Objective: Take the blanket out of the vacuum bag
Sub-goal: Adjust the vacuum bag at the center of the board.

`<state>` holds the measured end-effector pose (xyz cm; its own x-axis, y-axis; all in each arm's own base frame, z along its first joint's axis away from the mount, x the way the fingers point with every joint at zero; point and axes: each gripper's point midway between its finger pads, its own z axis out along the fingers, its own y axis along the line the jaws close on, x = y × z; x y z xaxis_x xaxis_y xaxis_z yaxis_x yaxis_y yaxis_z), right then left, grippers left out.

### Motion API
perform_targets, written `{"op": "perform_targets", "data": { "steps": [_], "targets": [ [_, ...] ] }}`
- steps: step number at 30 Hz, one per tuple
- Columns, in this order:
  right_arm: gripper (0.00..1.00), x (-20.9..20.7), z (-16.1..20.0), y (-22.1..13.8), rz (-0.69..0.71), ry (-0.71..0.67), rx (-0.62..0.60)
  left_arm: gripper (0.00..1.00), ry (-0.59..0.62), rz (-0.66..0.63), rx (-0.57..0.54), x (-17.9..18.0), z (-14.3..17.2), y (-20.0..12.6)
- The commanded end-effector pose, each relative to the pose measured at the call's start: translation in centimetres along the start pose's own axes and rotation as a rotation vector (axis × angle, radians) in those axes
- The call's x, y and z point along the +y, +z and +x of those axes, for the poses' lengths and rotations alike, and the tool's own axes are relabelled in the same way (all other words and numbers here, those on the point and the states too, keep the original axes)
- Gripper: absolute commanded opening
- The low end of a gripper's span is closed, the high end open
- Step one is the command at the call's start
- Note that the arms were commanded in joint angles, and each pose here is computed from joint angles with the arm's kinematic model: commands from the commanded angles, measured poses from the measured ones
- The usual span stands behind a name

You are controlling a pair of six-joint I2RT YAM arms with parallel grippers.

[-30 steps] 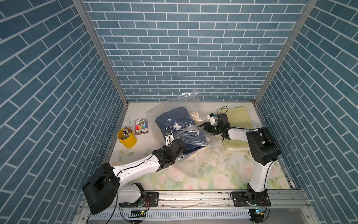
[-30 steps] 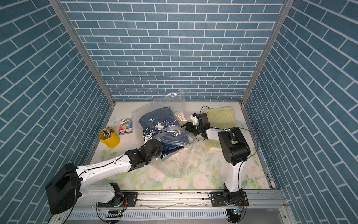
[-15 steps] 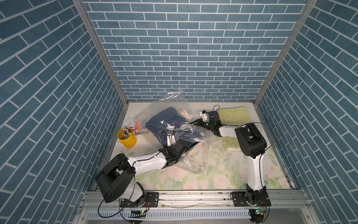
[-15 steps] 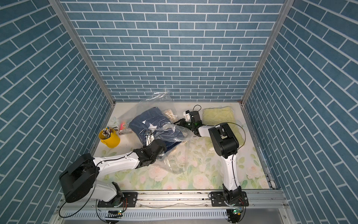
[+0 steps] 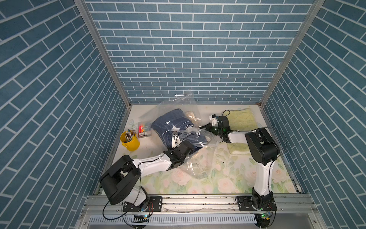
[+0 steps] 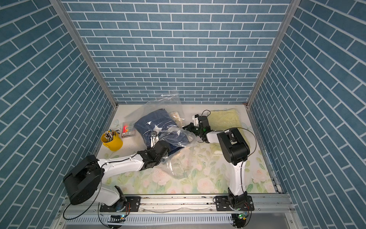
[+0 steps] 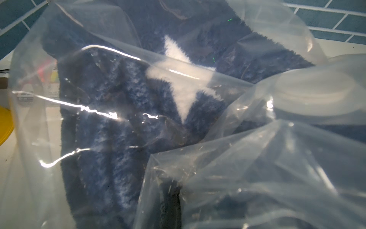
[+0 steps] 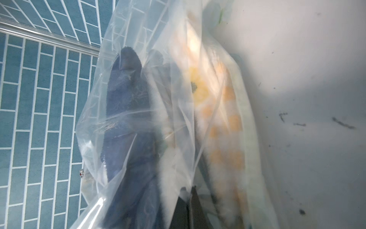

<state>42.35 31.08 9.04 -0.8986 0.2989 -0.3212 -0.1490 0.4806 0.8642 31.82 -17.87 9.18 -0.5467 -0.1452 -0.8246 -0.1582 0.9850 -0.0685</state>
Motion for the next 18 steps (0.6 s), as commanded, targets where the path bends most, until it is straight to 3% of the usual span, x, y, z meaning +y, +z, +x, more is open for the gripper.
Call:
{"op": "perform_targets", "data": {
  "steps": [1, 9, 16, 17, 18],
  "targets": [
    [0.00, 1.4, -2.2, -2.5, -0.028, -0.008, -0.090, 0.00, 0.054, -0.027, 0.028, 0.2, 0.9, 1.4],
    [0.00, 1.5, -5.0, 0.2, -0.062, -0.021, -0.050, 0.00, 0.056, -0.069, 0.004, -1.1, -1.0, 3.1],
    [0.00, 2.1, -6.6, 1.1, -0.057, -0.041, -0.024, 0.00, 0.042, -0.054, -0.023, -1.0, -3.5, 1.3],
    [0.01, 2.0, -6.6, 0.8, -0.042, -0.044, -0.027, 0.00, 0.039, -0.038, -0.020, -1.1, -3.9, 0.9],
    [0.12, 2.1, -6.9, 0.2, -0.031, -0.051, -0.037, 0.00, 0.032, -0.018, -0.016, -1.2, -4.2, 0.3]
  ]
}}
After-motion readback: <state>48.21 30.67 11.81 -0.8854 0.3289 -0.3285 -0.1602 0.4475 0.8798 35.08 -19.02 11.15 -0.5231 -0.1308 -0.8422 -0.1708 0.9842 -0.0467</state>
